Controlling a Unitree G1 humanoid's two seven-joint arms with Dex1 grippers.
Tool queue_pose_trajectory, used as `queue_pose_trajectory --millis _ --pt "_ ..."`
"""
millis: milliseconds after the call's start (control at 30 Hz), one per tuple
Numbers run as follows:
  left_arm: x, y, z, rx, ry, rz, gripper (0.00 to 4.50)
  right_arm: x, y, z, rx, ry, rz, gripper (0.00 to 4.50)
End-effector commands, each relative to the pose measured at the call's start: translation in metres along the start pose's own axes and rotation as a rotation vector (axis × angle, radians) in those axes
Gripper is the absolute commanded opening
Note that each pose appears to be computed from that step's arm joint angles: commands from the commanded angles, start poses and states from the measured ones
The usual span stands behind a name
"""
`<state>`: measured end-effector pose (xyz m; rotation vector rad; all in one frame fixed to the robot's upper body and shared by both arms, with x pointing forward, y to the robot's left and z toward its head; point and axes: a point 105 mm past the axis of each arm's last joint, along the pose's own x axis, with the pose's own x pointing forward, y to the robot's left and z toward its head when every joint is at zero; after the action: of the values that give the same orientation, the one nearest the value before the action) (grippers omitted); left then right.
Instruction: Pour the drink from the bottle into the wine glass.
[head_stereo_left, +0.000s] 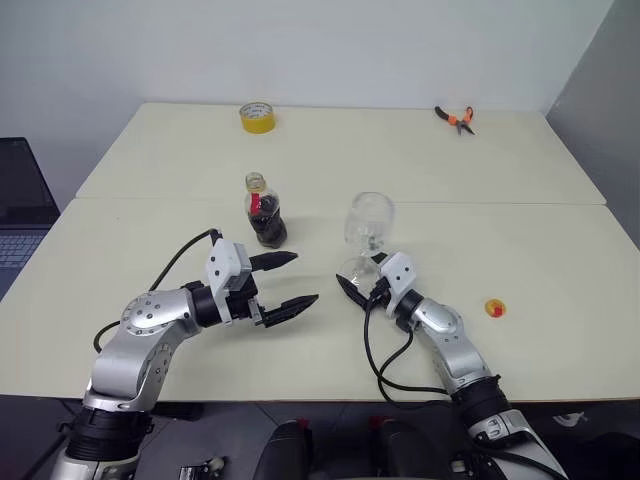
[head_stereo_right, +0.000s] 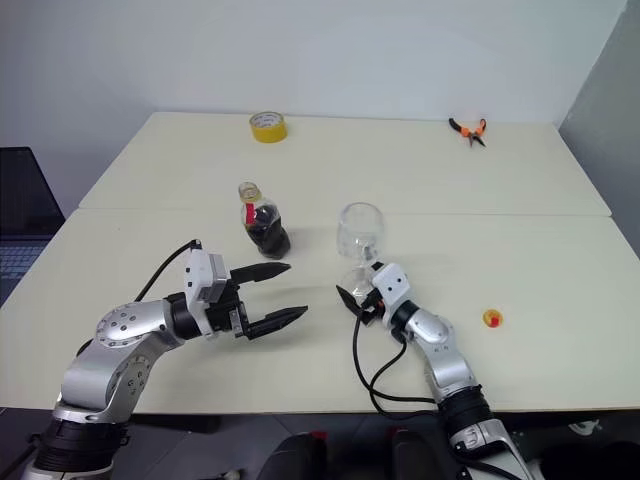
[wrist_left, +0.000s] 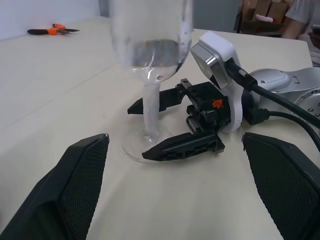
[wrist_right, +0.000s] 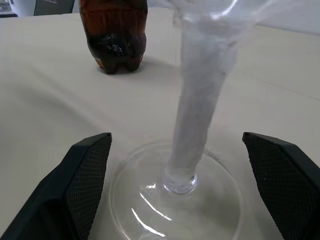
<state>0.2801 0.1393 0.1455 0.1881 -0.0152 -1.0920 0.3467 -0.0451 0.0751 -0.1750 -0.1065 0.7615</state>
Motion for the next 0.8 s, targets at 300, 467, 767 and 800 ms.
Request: queue_pose_trajectory --millis 300,467,767,800 --pt "0.005 -0.002 0.008 0.042 -0.025 -0.011 4.5 -0.012 -0.009 -0.003 -0.034 0.042 -0.037 4.48" --pt "0.006 -0.002 0.008 0.043 -0.026 -0.012 4.5 -0.013 -0.01 -0.002 -0.039 0.042 -0.04 4.48" --pt "0.004 0.001 0.003 0.031 -0.03 0.017 4.5 -0.024 -0.007 0.025 -0.01 -0.017 -0.012 4.48" --pt "0.004 0.002 0.004 0.03 -0.035 0.026 4.5 -0.026 -0.007 0.029 -0.007 -0.021 -0.007 4.48"
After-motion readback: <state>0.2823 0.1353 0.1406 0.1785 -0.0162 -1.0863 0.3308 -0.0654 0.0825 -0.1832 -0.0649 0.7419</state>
